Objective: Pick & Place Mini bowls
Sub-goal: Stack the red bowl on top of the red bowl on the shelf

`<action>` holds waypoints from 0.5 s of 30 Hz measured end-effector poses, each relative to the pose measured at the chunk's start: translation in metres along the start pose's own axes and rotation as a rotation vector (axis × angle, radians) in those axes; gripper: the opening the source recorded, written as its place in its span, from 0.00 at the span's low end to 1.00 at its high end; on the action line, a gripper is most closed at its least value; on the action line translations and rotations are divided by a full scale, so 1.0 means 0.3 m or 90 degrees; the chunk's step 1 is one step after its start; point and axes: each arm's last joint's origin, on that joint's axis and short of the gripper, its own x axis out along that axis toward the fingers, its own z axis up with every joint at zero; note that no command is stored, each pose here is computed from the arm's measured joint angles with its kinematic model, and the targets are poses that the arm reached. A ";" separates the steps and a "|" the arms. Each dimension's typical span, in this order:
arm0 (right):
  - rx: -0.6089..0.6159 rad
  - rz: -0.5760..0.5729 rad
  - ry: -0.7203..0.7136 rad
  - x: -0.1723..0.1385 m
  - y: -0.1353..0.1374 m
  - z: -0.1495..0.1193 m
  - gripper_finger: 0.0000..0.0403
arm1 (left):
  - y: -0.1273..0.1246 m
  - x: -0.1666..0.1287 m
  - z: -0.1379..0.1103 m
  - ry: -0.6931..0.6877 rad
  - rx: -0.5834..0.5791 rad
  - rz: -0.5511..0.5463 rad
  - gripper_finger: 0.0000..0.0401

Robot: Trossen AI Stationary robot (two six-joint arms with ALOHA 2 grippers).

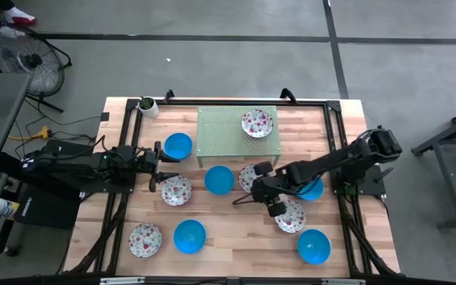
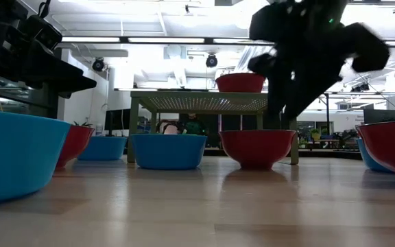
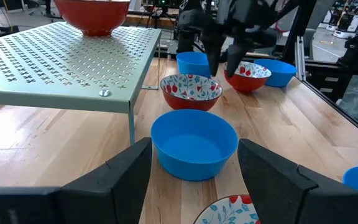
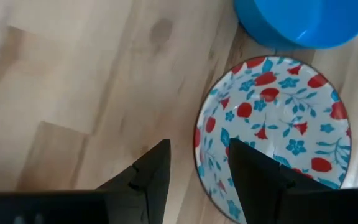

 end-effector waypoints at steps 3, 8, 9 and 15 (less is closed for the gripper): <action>0.002 -0.001 0.021 0.040 -0.008 0.007 0.37 | 0.000 0.000 0.000 0.000 0.000 0.000 0.58; 0.006 -0.001 0.037 0.077 -0.013 0.008 0.37 | 0.000 0.000 0.000 0.000 0.000 0.000 0.58; 0.007 -0.001 0.041 0.084 -0.013 0.007 0.37 | 0.000 0.000 0.000 0.000 0.000 0.000 0.58; 0.015 0.000 0.047 0.091 -0.011 0.006 0.35 | 0.000 0.000 0.000 0.000 0.000 0.000 0.58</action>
